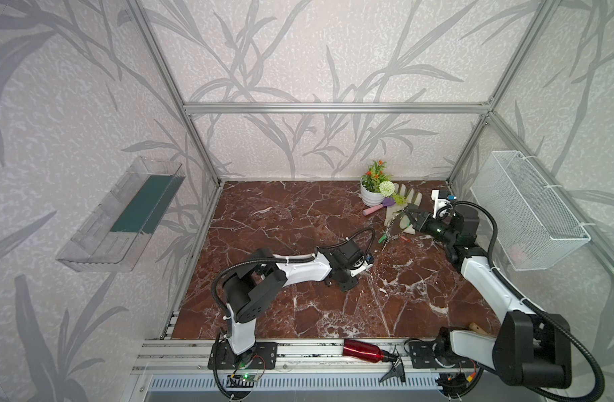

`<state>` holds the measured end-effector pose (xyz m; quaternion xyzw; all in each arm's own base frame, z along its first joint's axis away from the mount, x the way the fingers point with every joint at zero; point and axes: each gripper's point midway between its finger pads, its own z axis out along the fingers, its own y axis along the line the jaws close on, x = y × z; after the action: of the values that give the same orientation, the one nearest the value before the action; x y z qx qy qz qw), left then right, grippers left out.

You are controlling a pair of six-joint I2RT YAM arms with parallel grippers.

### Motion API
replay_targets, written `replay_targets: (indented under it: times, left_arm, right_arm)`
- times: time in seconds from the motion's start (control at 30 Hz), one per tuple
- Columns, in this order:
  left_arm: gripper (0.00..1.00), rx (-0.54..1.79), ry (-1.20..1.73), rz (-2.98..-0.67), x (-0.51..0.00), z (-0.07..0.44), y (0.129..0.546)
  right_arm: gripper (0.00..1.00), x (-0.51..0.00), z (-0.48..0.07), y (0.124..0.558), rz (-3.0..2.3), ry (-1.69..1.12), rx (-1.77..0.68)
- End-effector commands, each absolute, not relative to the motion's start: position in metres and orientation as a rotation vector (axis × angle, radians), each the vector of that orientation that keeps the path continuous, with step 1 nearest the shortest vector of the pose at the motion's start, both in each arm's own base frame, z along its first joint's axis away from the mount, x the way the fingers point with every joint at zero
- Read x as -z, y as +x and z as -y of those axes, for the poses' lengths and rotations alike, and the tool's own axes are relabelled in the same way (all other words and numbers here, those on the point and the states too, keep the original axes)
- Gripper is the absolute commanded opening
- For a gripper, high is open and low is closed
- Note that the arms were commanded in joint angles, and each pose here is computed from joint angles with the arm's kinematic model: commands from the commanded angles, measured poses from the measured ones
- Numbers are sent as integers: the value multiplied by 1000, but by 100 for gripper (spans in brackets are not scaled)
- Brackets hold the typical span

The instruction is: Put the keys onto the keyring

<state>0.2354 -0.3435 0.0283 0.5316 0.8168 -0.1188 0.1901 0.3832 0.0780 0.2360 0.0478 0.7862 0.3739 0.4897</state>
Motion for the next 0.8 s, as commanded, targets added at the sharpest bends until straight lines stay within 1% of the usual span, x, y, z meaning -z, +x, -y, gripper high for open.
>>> replay_targets:
  times: [0.0,0.1,0.17,0.23,0.33,0.43,0.6,0.7,0.77]
  left_arm:
    - [41,410,1581,-2160,-61,344,224]
    - [46,450,1589,-2048,-76,342,226]
    - [50,428,1562,-1984,-84,340,235]
    - [52,408,1569,-1934,-85,343,240]
    - [52,473,1579,-1945,-83,355,239]
    - [52,539,1573,-2037,-74,364,236]
    - [47,523,1473,-2053,-64,373,250]
    - [41,499,1431,-2057,-61,375,257]
    - [39,507,1408,-2064,-58,377,260]
  right_arm:
    - [0,-266,-80,376,-1824,48,-912]
    - [0,-266,-82,372,-1827,45,-923]
    - [0,-266,-82,370,-1830,43,-925]
    - [0,-265,-83,367,-1834,45,-927]
    - [0,-264,-84,365,-1836,43,-939]
    - [0,-263,-85,363,-1836,43,-945]
    - [0,-260,-86,363,-1839,42,-962]
    - [0,-259,-87,363,-1839,40,-964]
    - [0,-259,-87,363,-1840,40,-966]
